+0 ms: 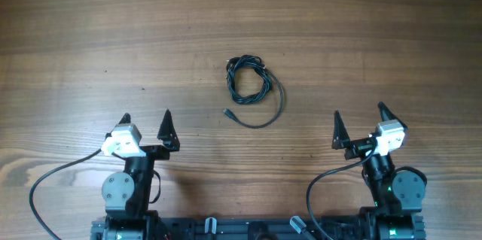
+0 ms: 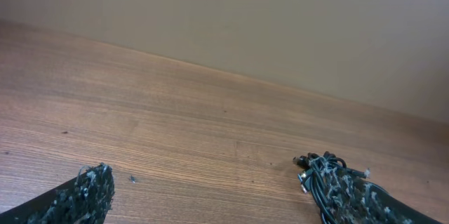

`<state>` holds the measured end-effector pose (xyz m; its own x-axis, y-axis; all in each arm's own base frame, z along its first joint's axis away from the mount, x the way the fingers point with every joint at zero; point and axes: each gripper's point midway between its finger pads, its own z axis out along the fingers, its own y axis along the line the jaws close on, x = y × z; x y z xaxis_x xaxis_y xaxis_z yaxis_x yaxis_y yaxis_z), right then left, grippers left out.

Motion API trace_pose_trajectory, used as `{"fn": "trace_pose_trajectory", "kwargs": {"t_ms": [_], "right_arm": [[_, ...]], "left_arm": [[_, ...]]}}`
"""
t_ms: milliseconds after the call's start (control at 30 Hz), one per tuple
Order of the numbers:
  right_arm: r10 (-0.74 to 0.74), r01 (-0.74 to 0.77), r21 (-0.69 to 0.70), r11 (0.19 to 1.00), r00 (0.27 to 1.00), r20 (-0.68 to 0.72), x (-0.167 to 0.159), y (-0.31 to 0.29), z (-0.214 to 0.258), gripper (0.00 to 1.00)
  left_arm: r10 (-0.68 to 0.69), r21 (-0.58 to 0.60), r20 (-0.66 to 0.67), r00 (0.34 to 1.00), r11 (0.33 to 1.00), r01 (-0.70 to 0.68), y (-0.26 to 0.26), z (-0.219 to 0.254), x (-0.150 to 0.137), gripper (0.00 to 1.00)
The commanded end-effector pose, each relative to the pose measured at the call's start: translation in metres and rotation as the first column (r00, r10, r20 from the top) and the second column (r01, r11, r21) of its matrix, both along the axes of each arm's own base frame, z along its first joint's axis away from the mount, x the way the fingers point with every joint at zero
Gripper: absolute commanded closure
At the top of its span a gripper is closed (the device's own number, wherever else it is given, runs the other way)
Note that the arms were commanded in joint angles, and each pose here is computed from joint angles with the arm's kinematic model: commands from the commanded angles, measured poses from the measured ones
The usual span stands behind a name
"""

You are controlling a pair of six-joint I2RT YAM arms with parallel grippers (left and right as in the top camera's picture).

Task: Untangle cables

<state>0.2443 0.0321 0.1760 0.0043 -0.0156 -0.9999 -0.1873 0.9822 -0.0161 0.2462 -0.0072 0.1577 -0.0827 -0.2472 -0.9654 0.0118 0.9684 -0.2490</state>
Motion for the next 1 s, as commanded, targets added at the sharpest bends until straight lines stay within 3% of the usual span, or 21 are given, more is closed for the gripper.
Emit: {"fn": "trace_pose_trajectory", "kwargs": {"t_ms": [0, 967], "right_arm": [[-0.014, 0.014, 0.016, 1.000, 1.000, 0.011, 0.000, -0.002, 0.002, 0.00], [0.097, -0.098, 0.073, 0.993, 0.995, 0.007, -0.004, 0.016, 0.004, 0.00]], "left_arm": [[0.006, 0.020, 0.003, 1.000, 1.000, -0.006, 0.002, -0.001, 0.000, 0.00], [0.006, 0.020, 0.003, 1.000, 1.000, -0.006, 0.002, -0.001, 0.000, 0.00]]}}
